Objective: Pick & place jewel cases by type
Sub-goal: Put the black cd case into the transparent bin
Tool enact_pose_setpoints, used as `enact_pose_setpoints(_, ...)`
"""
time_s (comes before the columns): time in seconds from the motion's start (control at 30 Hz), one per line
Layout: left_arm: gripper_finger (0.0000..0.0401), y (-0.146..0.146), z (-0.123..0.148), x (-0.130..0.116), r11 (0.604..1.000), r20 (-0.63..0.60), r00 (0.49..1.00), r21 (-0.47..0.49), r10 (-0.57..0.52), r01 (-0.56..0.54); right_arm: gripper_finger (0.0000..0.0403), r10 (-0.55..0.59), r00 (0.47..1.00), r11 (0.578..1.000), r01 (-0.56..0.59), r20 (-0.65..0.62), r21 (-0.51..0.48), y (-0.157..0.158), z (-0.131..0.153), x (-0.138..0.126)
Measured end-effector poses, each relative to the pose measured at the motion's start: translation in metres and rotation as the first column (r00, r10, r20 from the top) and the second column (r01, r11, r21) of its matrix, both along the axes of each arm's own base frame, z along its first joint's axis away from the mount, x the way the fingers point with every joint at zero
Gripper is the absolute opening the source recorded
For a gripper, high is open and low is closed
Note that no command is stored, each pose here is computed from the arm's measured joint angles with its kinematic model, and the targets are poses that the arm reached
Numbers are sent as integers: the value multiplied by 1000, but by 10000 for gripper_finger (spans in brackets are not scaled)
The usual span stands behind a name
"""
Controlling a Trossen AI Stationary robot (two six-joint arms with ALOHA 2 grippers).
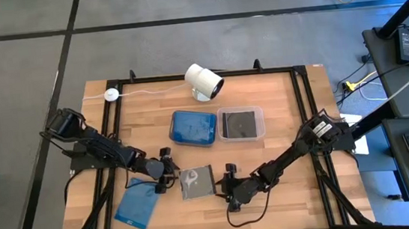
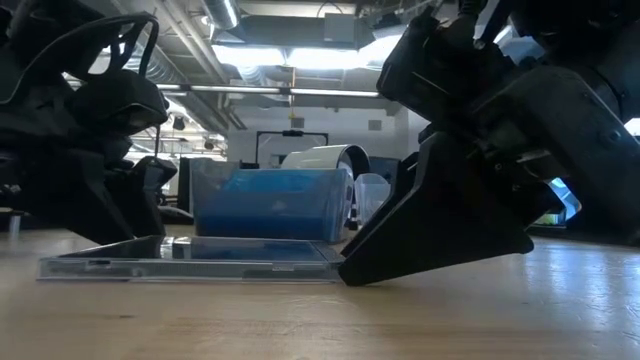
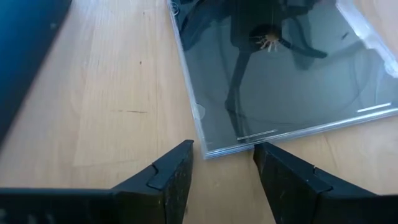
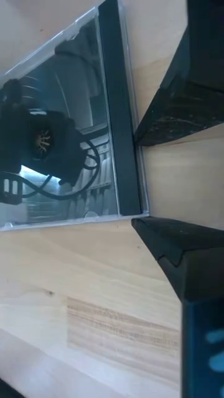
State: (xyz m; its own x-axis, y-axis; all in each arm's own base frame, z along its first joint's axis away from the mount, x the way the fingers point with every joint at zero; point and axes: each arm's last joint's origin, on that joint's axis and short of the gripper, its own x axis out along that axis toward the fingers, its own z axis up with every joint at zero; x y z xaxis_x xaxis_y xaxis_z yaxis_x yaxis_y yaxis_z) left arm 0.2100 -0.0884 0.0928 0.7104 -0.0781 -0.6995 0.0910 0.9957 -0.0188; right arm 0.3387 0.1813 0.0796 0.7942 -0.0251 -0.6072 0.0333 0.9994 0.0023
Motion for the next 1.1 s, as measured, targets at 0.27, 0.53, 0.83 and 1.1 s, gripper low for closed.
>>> enact_pose_setpoints(0.27, 167, -1, 1, 0, 1000, 6, 1000, -3, -20, 20, 204, -38, 999, 999, 38, 5, 20, -6, 0, 3)
enact_pose_setpoints(0.53, 164, -1, 1, 0, 1000, 12, 1000, 7, -10, 10, 204, -2, 999, 999, 4, 44, -33, -6, 3, 5)
enact_pose_setpoints(0.83, 164, -1, 1, 0, 1000, 13, 1000, 11, -7, 7, 204, 16, 998, 999, -14, 54, -43, -6, 7, 6)
enact_pose_setpoints(1.1, 164, -1, 1, 0, 1000, 13, 1000, 13, -5, 5, 204, 43, 996, 998, -46, 78, 39, -1, 15, 12)
